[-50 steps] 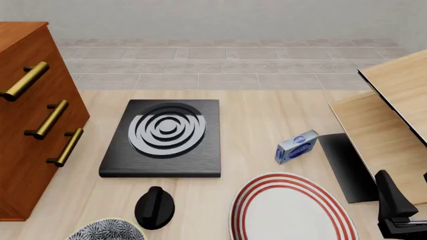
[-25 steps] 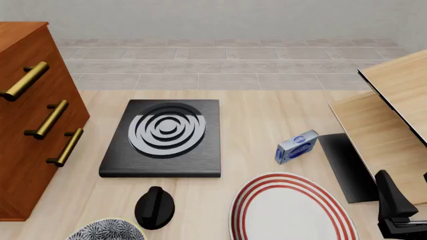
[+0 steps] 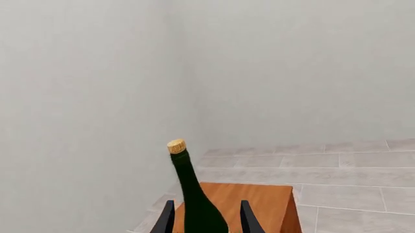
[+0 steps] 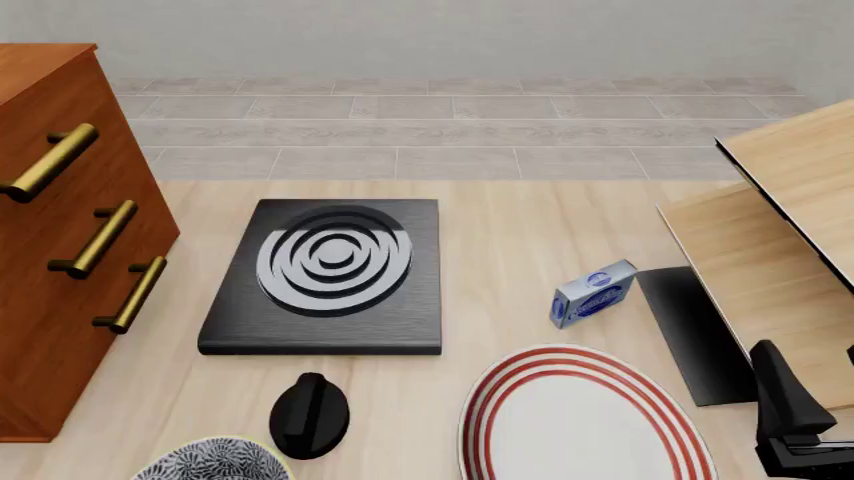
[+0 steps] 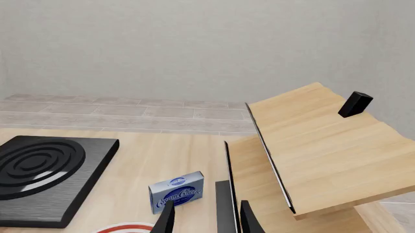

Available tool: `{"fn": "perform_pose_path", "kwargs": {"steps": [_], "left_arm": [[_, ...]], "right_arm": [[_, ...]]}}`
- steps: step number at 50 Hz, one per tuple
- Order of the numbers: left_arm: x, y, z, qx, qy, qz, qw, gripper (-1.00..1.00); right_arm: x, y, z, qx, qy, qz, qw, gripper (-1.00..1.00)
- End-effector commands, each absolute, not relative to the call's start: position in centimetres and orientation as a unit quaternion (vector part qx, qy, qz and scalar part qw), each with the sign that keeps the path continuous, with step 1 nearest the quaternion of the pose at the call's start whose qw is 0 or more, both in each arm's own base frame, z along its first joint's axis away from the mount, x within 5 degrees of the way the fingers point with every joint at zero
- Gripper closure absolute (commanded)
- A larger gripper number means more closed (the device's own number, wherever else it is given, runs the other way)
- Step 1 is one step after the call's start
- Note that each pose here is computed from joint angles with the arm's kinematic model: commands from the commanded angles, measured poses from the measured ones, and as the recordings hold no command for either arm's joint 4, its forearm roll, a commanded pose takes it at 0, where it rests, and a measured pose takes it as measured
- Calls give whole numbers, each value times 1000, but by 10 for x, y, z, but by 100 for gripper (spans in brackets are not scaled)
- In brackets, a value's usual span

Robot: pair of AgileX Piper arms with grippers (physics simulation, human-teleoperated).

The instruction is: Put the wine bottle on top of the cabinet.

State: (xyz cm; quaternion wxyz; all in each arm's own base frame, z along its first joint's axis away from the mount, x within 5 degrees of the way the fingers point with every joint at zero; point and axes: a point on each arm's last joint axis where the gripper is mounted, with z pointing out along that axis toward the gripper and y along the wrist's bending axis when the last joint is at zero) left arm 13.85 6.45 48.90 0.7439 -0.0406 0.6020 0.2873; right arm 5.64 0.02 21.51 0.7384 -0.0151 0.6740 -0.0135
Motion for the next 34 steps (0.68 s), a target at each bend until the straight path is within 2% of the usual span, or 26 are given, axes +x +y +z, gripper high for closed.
{"fn": "perform_pose_path", "kwargs": {"steps": [1, 11, 29, 34], "left_arm": [[118, 51, 493, -31, 594, 283, 752, -100], [83, 32, 500, -17, 583, 266, 768, -100], [33, 11, 472, -12, 587, 240, 773, -100], [15, 5, 461, -37, 573, 214, 791, -100]], "right_arm": [[56, 0, 215, -15, 674, -14, 738, -100], [56, 0, 215, -15, 674, -13, 738, -100], [56, 0, 215, -15, 674, -14, 738, -100], [56, 0, 215, -15, 674, -14, 738, -100]]}}
